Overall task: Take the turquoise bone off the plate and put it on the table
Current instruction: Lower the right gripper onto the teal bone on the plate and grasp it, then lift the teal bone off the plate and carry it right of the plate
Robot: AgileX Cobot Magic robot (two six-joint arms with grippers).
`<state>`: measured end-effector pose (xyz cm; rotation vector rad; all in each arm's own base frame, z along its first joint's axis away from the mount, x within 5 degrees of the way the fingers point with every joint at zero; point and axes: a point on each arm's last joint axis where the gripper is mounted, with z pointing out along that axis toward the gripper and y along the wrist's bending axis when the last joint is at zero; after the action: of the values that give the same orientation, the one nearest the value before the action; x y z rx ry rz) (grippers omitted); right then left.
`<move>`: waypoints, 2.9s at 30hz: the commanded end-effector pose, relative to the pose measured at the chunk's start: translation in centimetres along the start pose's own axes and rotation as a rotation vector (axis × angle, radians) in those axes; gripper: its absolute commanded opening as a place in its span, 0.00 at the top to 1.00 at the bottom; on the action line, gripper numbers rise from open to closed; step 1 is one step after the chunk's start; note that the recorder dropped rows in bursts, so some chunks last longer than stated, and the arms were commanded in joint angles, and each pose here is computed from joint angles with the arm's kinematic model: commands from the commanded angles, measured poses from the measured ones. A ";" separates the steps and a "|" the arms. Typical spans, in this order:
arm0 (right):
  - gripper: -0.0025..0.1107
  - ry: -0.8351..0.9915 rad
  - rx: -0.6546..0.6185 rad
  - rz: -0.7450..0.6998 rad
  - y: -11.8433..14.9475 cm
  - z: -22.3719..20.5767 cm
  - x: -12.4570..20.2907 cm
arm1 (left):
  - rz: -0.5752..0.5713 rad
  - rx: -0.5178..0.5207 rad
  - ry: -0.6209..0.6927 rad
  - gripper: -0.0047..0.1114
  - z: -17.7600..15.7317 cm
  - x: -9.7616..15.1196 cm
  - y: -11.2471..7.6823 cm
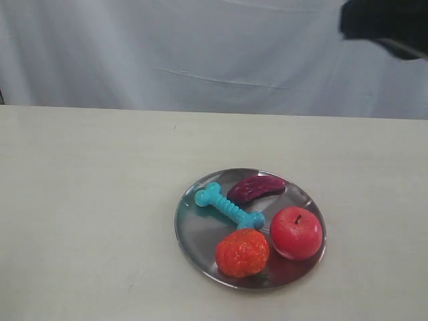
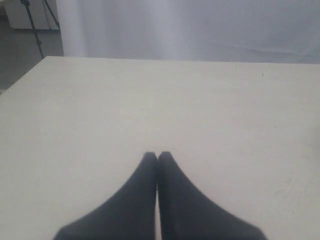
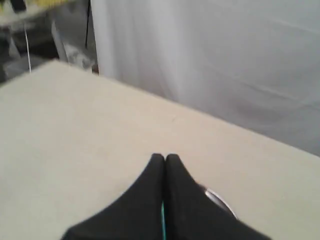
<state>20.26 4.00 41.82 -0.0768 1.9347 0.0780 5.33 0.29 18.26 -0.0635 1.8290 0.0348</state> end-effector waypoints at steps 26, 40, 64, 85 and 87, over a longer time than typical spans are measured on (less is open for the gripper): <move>0.43 0.870 -0.102 -0.247 1.7 27.0 12.7 | -0.003 0.008 -0.004 0.96 0.0 0.0 0.0; 0.45 0.862 -0.141 -0.272 1.2 31.2 17.7 | -0.003 0.008 -0.004 0.96 0.0 0.0 0.0; 0.98 0.544 0.182 0.083 -10.0 14.3 -1.0 | -0.003 0.008 -0.004 0.96 0.0 0.0 0.0; 0.98 0.846 0.316 0.396 -18.7 18.0 15.4 | -0.003 0.008 -0.004 0.96 0.0 0.0 0.0; 0.98 0.876 0.312 0.404 -18.8 18.6 16.3 | -0.003 0.008 -0.004 0.96 0.0 0.0 0.0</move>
<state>33.06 -12.94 20.93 0.5539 2.7728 -0.0082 5.33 0.29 18.26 -0.0635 1.8290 0.0348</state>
